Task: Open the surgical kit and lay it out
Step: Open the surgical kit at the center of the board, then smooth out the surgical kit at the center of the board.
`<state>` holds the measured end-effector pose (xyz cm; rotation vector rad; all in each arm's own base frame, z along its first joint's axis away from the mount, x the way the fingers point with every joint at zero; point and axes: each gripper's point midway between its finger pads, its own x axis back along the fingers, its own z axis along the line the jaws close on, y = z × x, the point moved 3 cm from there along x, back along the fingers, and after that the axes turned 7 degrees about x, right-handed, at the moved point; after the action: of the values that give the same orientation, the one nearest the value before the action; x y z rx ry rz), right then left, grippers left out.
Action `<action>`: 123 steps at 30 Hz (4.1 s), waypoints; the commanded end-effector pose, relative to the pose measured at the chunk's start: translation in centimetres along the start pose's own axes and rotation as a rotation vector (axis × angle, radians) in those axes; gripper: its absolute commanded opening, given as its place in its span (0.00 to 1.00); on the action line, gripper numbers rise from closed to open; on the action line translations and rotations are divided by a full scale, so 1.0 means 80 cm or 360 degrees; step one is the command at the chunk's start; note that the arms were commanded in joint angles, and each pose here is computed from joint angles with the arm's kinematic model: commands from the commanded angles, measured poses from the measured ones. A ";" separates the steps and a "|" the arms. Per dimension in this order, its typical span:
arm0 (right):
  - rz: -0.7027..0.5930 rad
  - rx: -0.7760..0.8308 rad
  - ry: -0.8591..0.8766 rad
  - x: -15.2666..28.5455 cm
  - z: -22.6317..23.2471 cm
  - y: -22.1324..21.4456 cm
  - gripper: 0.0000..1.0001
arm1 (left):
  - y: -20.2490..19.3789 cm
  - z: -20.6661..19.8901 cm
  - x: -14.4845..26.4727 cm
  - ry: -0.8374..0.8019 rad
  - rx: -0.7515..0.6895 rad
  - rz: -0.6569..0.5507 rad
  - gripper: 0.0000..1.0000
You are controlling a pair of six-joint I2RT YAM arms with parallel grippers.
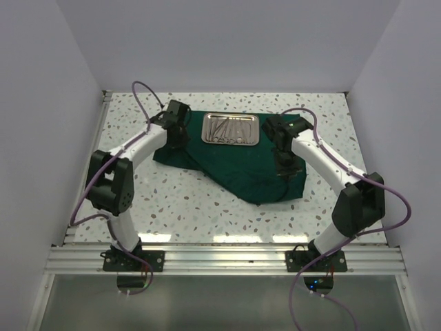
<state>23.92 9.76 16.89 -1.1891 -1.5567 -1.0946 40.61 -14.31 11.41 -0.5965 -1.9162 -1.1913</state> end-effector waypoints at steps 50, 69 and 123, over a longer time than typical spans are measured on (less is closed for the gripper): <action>-0.0385 -0.0416 0.0392 0.086 -0.011 -0.043 0.93 | -0.084 0.102 0.204 0.0013 -0.0091 0.0342 0.99; -0.0232 -0.0650 0.0547 -0.078 0.036 0.117 0.00 | -0.089 0.108 0.159 0.0089 -0.0038 0.0159 0.98; -0.0814 -0.1071 0.1305 0.018 -0.022 0.359 0.75 | 0.088 0.078 0.072 0.0082 0.0216 -0.0130 0.96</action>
<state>54.90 12.14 14.34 -0.6679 -0.8172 -2.1637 44.59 -3.92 21.75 -0.4103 -2.1076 -1.1446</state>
